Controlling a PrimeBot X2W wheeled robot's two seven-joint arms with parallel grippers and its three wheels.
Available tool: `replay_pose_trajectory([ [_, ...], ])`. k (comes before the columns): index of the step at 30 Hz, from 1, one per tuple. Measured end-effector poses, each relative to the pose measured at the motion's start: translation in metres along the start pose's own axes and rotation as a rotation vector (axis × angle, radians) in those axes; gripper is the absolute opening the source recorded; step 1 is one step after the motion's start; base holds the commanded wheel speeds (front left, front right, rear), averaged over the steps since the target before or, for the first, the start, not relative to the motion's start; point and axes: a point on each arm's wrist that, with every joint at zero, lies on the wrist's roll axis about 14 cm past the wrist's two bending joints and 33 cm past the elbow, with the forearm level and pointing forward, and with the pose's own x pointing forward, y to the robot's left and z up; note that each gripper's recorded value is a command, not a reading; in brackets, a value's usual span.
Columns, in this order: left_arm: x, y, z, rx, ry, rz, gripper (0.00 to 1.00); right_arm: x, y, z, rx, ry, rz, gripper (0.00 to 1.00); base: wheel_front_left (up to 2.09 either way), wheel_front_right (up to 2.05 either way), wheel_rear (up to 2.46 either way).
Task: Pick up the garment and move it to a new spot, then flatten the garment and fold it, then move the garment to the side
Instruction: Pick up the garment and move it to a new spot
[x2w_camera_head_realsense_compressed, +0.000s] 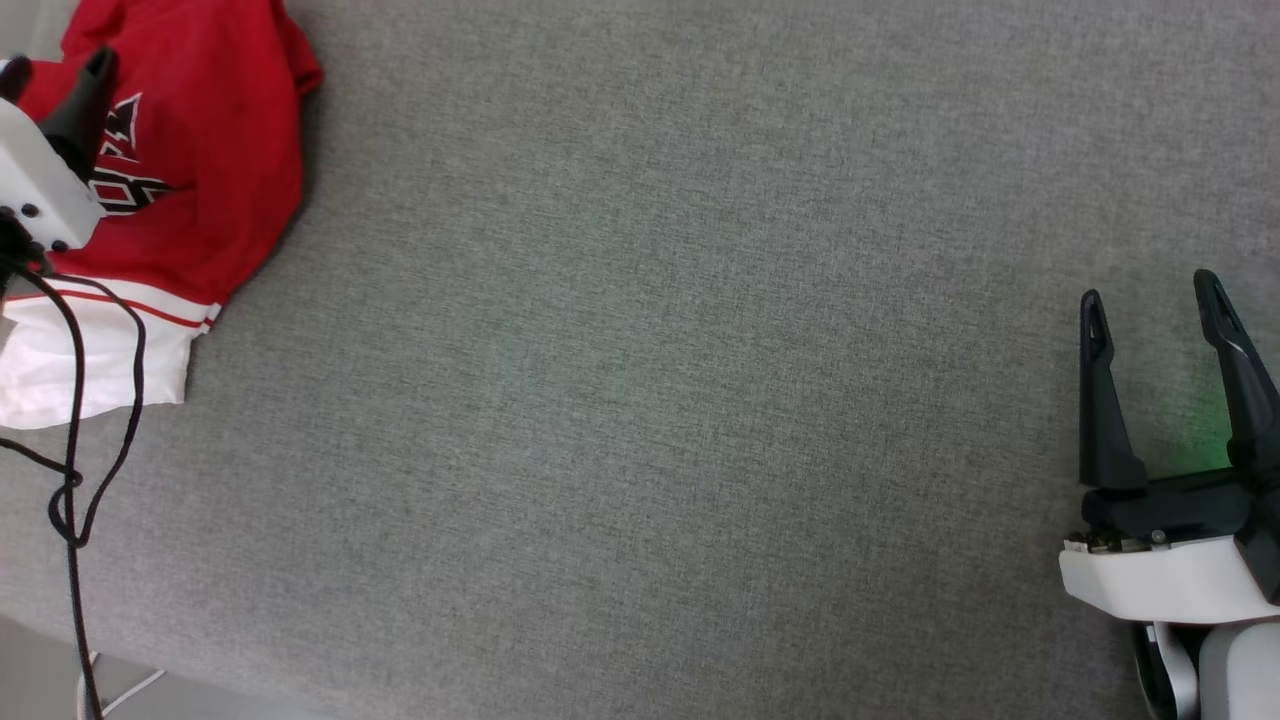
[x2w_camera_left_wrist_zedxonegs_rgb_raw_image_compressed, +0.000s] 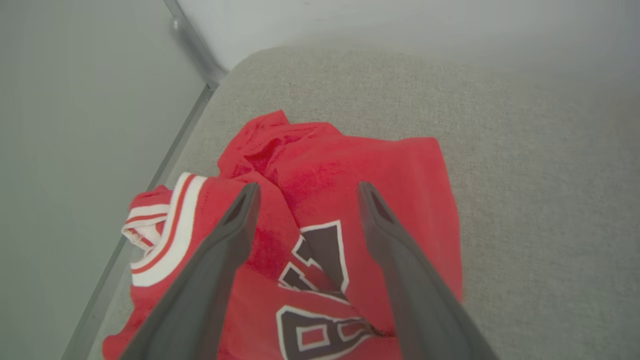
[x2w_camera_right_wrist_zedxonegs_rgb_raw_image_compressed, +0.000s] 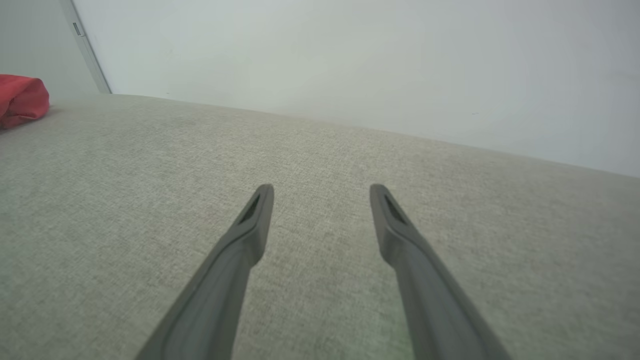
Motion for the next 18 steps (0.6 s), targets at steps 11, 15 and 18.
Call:
replay_pose_trajectory([
  [11, 0.007, -0.014, -0.082, -0.041, 0.493, -0.072, 1.0, 0.005, -0.002, -0.019, 0.004, 0.024, 0.009, 1.0, 0.0, 0.0, 0.0],
  [15, 0.007, -0.015, -0.105, -0.055, 0.596, -0.075, 1.0, 0.006, -0.003, -0.023, 0.004, 0.031, 0.008, 1.0, 0.0, 0.0, 0.0],
  [18, 0.009, -0.021, -0.114, -0.047, 0.627, -0.084, 1.0, 0.008, -0.005, -0.024, 0.003, 0.028, 0.005, 1.0, 0.0, 0.0, 0.0],
])
